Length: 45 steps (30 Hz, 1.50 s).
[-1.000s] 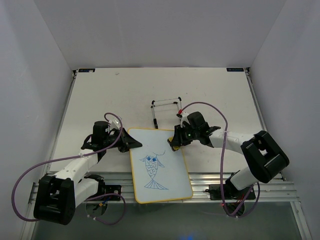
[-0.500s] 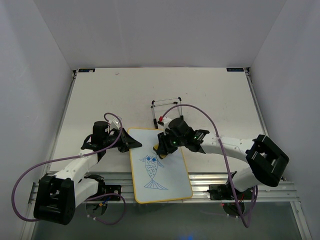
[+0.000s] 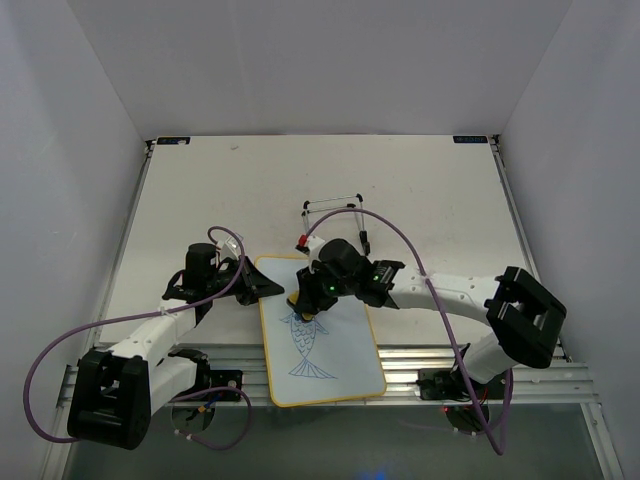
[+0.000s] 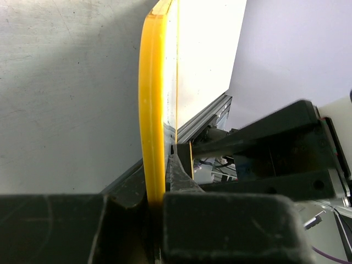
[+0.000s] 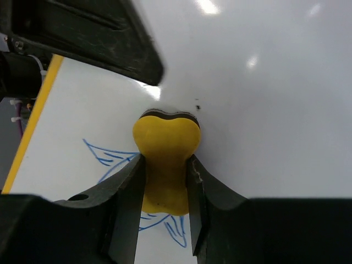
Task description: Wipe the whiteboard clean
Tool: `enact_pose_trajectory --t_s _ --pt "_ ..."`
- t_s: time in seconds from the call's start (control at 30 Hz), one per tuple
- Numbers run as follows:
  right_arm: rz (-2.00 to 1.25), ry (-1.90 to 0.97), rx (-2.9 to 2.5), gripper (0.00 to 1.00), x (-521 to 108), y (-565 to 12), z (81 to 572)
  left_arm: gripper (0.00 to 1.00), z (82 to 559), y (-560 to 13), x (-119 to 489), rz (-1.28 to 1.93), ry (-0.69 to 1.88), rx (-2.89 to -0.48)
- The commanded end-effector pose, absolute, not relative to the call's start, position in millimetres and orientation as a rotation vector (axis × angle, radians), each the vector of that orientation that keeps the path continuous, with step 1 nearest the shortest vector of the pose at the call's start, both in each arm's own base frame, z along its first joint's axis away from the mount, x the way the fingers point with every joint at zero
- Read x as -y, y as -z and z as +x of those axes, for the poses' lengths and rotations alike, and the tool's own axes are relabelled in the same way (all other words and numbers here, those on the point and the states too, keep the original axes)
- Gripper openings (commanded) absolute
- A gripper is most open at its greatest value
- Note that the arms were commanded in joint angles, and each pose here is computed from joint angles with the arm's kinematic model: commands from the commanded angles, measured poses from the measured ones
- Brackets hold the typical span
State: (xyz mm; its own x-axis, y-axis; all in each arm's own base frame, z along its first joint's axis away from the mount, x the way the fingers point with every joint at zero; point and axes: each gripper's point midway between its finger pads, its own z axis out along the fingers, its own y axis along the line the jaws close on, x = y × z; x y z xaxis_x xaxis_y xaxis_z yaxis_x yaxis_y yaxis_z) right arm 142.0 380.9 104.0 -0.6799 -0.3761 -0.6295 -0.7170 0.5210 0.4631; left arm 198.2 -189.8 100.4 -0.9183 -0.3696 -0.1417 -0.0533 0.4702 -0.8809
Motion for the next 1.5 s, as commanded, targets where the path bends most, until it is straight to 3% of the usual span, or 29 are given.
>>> enact_pose_trajectory --t_s 0.0,0.27,0.73,1.1,1.47 --pt "-0.805 -0.763 -2.499 0.08 -329 -47 157 0.0 212 -87 180 -0.283 1.25 -2.375" --pt "-0.744 -0.659 -2.55 0.08 -286 -31 174 0.0 211 -87 180 -0.277 1.255 -2.374" --pt "-1.074 -0.858 -2.321 0.08 -383 -90 165 0.0 210 -88 182 -0.263 1.269 -2.372" --pt "-1.209 -0.847 -2.359 0.08 -375 -73 120 0.0 212 -88 180 -0.283 1.253 -2.367" --pt "-1.401 -1.004 -2.227 0.08 -394 -102 61 0.0 213 -90 181 -0.288 1.257 -2.363"
